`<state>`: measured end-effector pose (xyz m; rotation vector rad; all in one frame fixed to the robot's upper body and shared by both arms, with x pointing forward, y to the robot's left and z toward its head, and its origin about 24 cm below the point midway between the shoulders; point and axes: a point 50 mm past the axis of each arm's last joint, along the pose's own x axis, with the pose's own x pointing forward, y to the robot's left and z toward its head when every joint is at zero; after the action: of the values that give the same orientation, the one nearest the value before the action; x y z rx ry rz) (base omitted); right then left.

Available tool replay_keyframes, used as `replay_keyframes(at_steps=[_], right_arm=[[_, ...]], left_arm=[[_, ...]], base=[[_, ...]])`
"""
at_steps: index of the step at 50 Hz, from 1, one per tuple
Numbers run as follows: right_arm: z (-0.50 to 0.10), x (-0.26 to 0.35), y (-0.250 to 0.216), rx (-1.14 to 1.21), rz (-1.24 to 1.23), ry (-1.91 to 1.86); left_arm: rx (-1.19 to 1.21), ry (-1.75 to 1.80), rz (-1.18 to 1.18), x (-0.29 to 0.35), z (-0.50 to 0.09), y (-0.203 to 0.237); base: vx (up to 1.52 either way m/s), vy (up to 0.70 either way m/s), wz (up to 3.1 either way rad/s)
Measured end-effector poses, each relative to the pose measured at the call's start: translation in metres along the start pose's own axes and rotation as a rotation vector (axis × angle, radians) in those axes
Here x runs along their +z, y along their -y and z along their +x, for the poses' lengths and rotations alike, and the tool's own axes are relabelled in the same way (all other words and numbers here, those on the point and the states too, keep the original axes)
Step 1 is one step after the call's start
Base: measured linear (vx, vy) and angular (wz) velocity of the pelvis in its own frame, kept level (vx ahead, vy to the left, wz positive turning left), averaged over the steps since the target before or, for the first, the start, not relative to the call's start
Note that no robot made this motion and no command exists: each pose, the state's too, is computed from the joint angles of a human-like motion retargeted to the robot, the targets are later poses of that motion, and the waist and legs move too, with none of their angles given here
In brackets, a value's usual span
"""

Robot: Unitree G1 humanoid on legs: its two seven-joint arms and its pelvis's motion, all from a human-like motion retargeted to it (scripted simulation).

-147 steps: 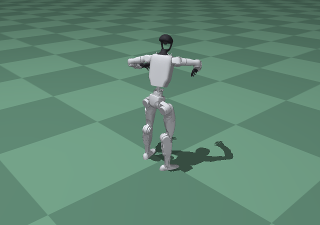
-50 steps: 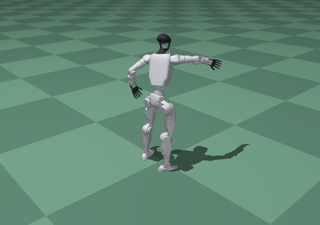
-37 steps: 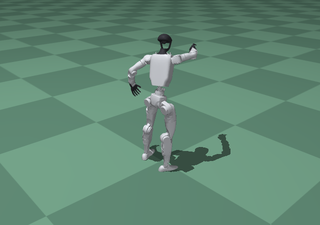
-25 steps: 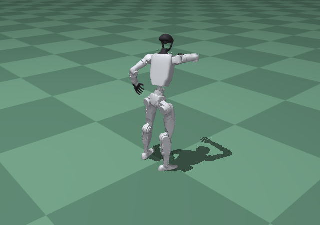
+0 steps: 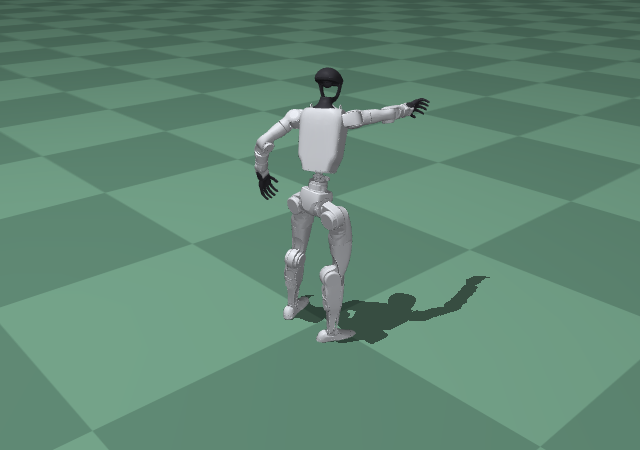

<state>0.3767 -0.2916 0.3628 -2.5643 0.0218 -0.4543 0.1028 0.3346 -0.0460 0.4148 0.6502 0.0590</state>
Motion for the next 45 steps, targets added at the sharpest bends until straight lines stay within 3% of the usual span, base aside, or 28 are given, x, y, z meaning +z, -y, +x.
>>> replay_keyframes(at_steps=[8, 13, 18, 24, 29, 35, 40, 45], right_arm=[[-0.038, 0.046, 0.172, -0.764, 0.128, 0.328], [-0.097, 0.080, 0.220, -1.041, 0.209, 0.596], [-0.135, 0.116, 0.197, -0.988, 0.321, 0.865], [-0.126, 0.143, 0.117, -0.590, 0.336, 0.976], [-0.088, 0.129, 0.035, -0.299, 0.175, 0.826], [-0.045, 0.068, -0.046, 0.010, -0.059, 0.464], [-0.021, 0.021, -0.053, 0.137, -0.060, 0.171], [0.000, 0.014, 0.009, -0.065, 0.007, 0.093]], left_arm=[[0.146, -0.007, -0.069, -0.004, -0.009, -0.017], [0.181, 0.013, -0.153, -0.002, -0.009, -0.010], [0.168, 0.027, -0.227, -0.002, -0.011, 0.010], [0.180, 0.051, -0.213, 0.003, -0.011, 0.006], [0.181, 0.068, -0.146, 0.005, -0.013, -0.002], [0.145, 0.055, -0.118, 0.000, -0.011, 0.000], [0.133, 0.047, -0.111, 0.003, -0.004, -0.007], [0.122, 0.032, -0.102, 0.002, -0.004, -0.007]], base=[[0.00, 0.00, 0.00], [0.00, 0.00, -0.05], [0.00, -0.02, -0.34], [-0.03, -0.01, -0.09], [-0.02, 0.00, -0.02], [0.00, 0.00, 0.00], [0.02, -0.01, 0.24], [0.00, 0.00, 0.00]])
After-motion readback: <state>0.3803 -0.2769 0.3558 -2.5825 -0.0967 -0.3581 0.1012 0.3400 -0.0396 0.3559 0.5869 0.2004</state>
